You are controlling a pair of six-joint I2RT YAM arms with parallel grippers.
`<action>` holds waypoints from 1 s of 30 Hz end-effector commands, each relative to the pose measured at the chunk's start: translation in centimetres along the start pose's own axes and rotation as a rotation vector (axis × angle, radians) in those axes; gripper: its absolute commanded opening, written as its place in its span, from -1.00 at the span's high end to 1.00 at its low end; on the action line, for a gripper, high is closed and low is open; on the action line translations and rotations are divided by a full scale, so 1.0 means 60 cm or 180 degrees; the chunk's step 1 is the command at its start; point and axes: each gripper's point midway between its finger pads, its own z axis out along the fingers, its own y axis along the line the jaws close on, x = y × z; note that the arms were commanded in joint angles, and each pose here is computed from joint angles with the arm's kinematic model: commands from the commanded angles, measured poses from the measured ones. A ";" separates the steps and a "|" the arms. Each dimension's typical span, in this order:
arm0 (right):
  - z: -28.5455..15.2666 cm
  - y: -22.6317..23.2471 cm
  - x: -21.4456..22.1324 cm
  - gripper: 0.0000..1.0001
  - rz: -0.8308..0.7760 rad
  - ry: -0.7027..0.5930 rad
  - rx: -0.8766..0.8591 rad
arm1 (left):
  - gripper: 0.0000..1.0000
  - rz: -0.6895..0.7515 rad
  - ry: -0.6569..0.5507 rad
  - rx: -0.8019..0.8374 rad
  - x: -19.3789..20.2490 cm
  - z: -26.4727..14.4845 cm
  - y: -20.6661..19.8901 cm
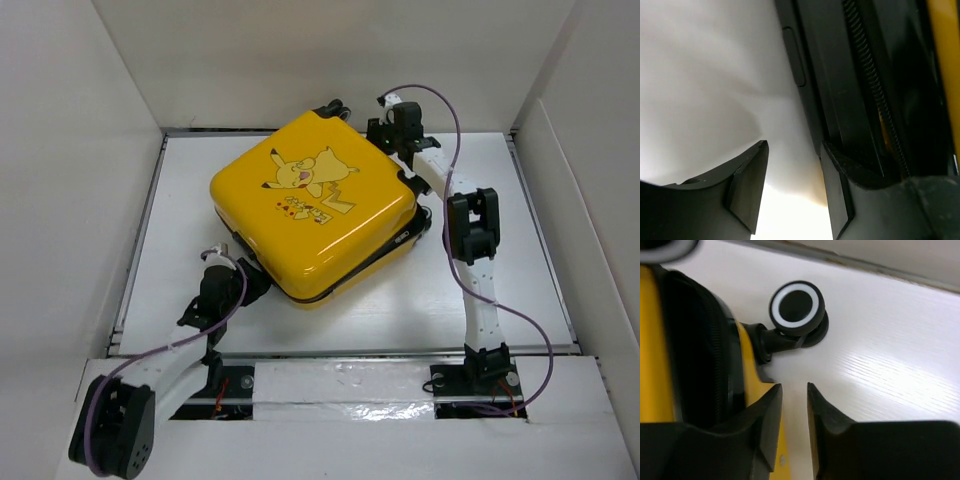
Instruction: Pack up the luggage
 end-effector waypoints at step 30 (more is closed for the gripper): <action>-0.521 0.075 0.111 1.00 0.0685 -0.1573 0.0645 | 0.37 0.0321 -0.0556 0.0883 -0.108 -0.059 -0.160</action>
